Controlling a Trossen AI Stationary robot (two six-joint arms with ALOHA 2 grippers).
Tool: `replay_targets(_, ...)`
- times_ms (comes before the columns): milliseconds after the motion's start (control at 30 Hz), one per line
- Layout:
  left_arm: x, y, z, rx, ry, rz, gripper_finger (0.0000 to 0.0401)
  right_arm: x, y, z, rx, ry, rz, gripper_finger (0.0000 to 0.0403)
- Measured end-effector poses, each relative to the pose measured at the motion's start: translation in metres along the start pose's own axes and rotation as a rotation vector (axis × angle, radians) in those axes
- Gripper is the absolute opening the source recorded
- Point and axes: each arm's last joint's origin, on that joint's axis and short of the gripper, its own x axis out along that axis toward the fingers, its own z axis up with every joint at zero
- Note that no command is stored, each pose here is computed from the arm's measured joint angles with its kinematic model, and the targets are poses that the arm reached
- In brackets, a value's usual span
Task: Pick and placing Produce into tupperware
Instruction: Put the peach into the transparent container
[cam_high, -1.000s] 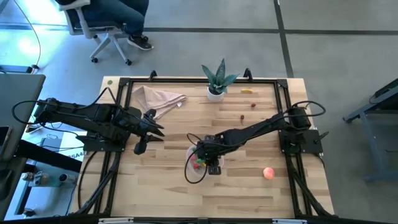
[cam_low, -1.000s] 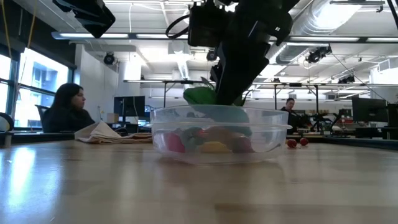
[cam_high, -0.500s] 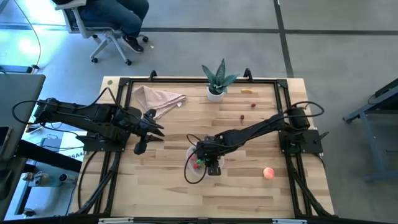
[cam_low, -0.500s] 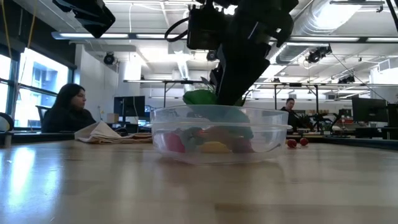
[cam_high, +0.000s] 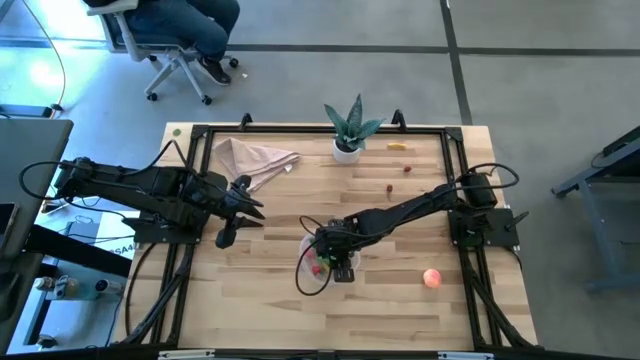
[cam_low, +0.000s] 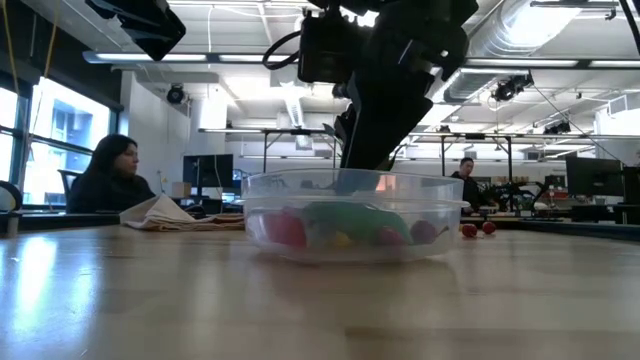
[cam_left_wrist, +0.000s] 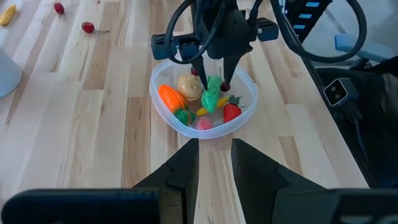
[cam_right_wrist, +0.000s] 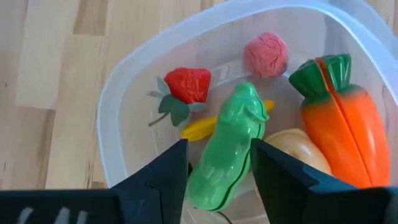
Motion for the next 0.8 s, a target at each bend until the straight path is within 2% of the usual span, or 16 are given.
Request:
replay_targets(200, 0.000, 0.000, 0.000, 0.000, 0.000, 0.000, 0.0083, -0.003, 0.000, 0.001, -0.019, 0.000, 0.000, 0.0165)
replay_targets(333, 0.000, 0.000, 0.000, 0.000, 0.000, 0.000, 0.0083, -0.016, 0.003, 0.009, -0.019, 0.018, -0.010, 0.0165)
replay_targets(567, 0.000, 0.000, 0.000, 0.000, 0.000, 0.000, 0.0083, -0.061, 0.008, 0.015, -0.023, 0.109, -0.210, 0.0165)
replay_targets(700, 0.000, 0.000, 0.000, 0.000, -0.001, 0.000, 0.0083, -0.091, 0.009, 0.004, 0.025, 0.118, -0.309, 0.0165)
replay_targets(800, 0.000, 0.000, 0.000, 0.000, -0.001, 0.000, 0.0083, -0.113, 0.011, -0.009, 0.087, 0.091, -0.343, 0.0165)
